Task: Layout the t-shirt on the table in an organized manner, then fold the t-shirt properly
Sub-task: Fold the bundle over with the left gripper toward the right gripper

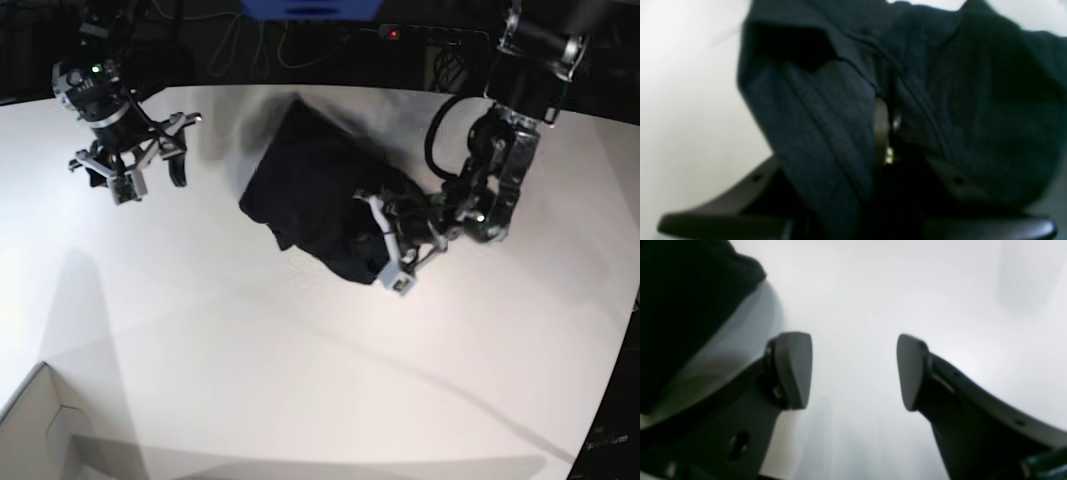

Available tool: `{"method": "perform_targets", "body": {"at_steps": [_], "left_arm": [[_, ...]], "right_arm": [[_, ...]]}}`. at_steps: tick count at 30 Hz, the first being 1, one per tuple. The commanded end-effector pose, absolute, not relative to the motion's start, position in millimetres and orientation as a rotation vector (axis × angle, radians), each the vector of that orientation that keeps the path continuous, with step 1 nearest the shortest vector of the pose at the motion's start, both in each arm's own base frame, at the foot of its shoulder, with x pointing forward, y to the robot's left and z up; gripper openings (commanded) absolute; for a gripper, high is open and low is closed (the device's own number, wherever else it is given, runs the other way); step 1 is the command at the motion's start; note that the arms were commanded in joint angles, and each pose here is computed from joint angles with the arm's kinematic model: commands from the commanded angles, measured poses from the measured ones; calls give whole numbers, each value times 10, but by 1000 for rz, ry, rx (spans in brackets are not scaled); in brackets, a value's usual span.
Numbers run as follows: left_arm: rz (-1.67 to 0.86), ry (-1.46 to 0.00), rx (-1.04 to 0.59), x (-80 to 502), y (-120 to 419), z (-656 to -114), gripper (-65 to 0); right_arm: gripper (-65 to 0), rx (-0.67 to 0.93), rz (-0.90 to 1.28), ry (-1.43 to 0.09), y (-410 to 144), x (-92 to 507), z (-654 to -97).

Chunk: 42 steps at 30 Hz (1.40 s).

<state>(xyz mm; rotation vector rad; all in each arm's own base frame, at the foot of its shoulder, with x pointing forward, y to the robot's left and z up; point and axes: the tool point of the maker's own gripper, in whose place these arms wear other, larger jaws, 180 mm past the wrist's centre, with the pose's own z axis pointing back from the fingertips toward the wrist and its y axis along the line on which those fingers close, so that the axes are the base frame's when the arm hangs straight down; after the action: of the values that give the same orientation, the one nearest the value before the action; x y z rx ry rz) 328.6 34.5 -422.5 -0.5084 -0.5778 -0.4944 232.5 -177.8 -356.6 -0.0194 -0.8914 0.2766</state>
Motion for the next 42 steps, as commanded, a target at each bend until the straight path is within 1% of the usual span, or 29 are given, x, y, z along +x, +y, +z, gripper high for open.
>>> {"method": "perform_targets", "body": {"at_steps": [1,5,9,13,17,18,19,22,24,34,39,41,42], "left_arm": [[-546,-584,-445,3382,365,-4191,-646],[-739,-636,-337,3640,141,-3997,-642],[-903,-705,-256,3823,-246,-3771,-641],[-1061,-781,-209,3858,-711,-3582,-640],[-1207,-847,-177,3738,-1079,-3546,-637],[-1232,-859,-165,3722,-1144,-3538,-628],[-1246,-857,-149,3720,-1172,-3562,-612],[-1273,-840,-100,3734,-1229,-3651,-536],[-1276,-821,-77,3751,-1220,-3720,-499],[-1292,-858,6,3980,-1140,-3550,-398],[-1294,-884,16,4035,-1161,-3445,-277],[-1301,-922,7,4027,-1225,-3328,-236],[-1303,-935,5,4024,-1242,-3284,-225]], "right_arm": [[-250,-35,271,-946,-1834,2391,-3429],[-250,-87,221,-936,-2066,2344,-3418],[-251,-128,183,-920,-2251,2259,-3424],[-251,-166,137,-906,-2429,2172,-3427],[-251,-201,75,-890,-2592,2053,-3439],[-251,-211,63,-887,-2637,2026,-3436],[-251,-219,56,-885,-2670,2008,-3433],[-251,-238,37,-869,-2751,1927,-3445],[-251,-243,33,-862,-2770,1895,-3454],[-248,-244,32,-862,-2771,1892,-3451],[-248,-234,21,-862,-2736,1884,-3470],[-248,-232,18,-860,-2726,1881,-3478],[-249,-232,18,-860,-2726,1881,-3478]]}}
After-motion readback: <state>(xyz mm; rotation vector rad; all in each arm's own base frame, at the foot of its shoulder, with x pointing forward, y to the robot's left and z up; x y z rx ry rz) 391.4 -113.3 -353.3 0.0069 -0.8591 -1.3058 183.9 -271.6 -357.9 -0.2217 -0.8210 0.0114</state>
